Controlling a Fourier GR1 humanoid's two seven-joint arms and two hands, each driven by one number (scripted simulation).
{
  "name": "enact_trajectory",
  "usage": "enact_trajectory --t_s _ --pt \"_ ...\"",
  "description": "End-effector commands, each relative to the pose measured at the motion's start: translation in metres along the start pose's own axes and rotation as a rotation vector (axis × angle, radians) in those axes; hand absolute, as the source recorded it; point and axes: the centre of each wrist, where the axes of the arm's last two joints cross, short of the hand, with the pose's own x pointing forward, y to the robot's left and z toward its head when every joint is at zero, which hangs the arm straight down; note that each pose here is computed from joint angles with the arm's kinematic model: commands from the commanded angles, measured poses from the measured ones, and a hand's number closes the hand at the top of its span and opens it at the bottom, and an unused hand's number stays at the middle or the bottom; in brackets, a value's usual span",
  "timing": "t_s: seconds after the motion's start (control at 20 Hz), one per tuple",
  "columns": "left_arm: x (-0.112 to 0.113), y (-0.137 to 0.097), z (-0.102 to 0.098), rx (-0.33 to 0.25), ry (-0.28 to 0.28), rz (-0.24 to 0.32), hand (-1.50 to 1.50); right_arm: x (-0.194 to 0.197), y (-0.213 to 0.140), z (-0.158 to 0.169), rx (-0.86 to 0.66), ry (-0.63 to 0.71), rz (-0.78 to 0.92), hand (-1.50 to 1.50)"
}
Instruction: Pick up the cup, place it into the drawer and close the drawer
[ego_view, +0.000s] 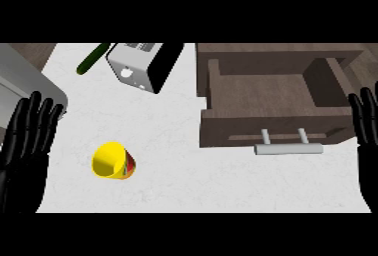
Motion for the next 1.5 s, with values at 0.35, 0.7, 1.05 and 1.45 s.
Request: enact_trajectory --t_s 0.35,0.7,1.05,1.45 --pt "0.002 -0.011 -0.004 -0.229 -0.018 0.299 -1.5 0.005 0.013 -0.002 0.182 0.05 -0.154 -1.5" --pt "-0.007 -0.009 -0.004 -0.219 0.02 0.34 -1.5 0.011 0.034 -0.002 0.194 0.064 -0.143 -1.5" --pt "-0.026 -0.042 -0.001 -0.217 0.013 0.34 -1.5 0.003 0.028 -0.009 0.173 0.052 -0.139 -1.5" --pt "-0.013 -0.021 -0.006 -0.187 0.062 0.31 -1.5 0.013 0.018 -0.018 0.179 0.044 -0.145 -1.5"
